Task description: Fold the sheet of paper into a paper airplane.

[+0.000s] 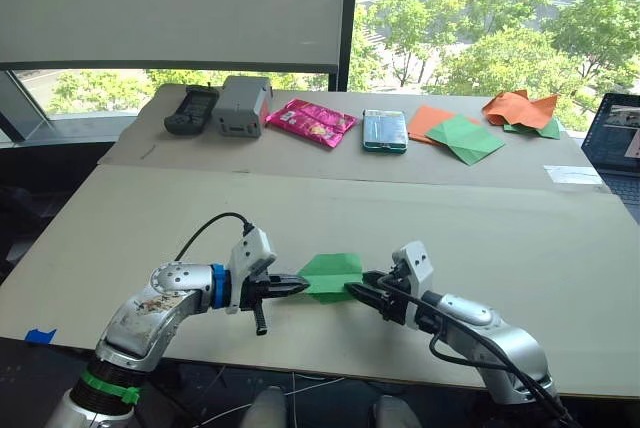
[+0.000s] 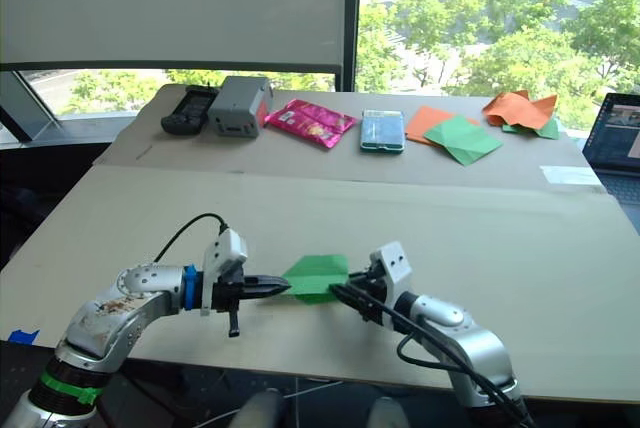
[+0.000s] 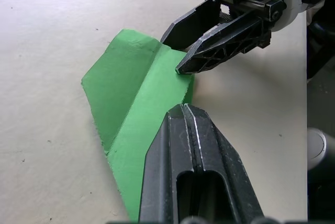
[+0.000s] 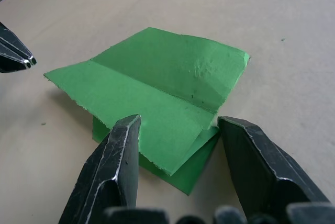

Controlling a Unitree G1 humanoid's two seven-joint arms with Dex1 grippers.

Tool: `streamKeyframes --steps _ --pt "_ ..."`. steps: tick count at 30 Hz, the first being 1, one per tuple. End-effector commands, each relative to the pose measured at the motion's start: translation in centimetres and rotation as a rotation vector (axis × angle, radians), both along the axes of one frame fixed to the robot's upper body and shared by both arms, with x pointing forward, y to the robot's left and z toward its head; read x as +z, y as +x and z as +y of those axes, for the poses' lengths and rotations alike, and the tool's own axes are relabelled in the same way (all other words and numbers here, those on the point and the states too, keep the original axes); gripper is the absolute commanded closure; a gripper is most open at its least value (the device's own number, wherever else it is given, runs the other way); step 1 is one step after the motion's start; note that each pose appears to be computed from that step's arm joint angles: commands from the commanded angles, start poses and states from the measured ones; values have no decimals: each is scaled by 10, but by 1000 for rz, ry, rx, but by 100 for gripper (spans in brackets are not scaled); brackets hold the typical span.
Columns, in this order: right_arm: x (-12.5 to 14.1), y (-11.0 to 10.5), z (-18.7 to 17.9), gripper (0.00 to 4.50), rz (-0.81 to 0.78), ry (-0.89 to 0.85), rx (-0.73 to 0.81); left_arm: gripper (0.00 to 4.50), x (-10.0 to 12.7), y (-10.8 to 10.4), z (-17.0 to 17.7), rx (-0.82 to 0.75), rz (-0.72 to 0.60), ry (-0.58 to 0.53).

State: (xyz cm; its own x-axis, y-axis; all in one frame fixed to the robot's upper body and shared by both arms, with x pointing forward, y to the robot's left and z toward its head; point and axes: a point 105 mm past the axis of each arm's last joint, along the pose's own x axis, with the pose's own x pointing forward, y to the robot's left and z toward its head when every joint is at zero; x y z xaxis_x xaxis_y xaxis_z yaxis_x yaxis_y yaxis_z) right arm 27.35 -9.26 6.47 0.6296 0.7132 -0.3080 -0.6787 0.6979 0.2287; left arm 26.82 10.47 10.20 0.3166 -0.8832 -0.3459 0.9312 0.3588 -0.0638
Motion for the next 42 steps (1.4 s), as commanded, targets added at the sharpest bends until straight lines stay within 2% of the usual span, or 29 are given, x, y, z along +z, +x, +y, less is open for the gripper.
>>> streamKeyframes --steps 1,11,18,23,28,33,36,41,42 --pt "1 -1 1 186 -21 -10 4 450 -3 7 -5 8 -25 12" --pt "3 -2 2 186 -27 -10 8 450 -42 1 -11 -44 -23 132" --pt "11 4 6 186 -41 0 34 450 -49 -2 -10 -55 -21 153" --pt "17 20 8 186 -45 11 49 450 -55 -6 -8 -69 -26 182" --pt "29 36 13 186 -20 56 110 450 -58 -8 -7 -82 -29 195" --pt "34 37 17 186 7 52 197 450 -58 -8 -7 -83 -30 198" --pt "31 34 16 274 2 17 231 450 -58 -8 -6 -81 -31 199" --pt "28 29 16 447 -21 -9 263 450 -59 -8 -5 -75 -31 201" --pt "27 28 17 449 -25 -13 266 450 -58 -8 -5 -74 -31 201"
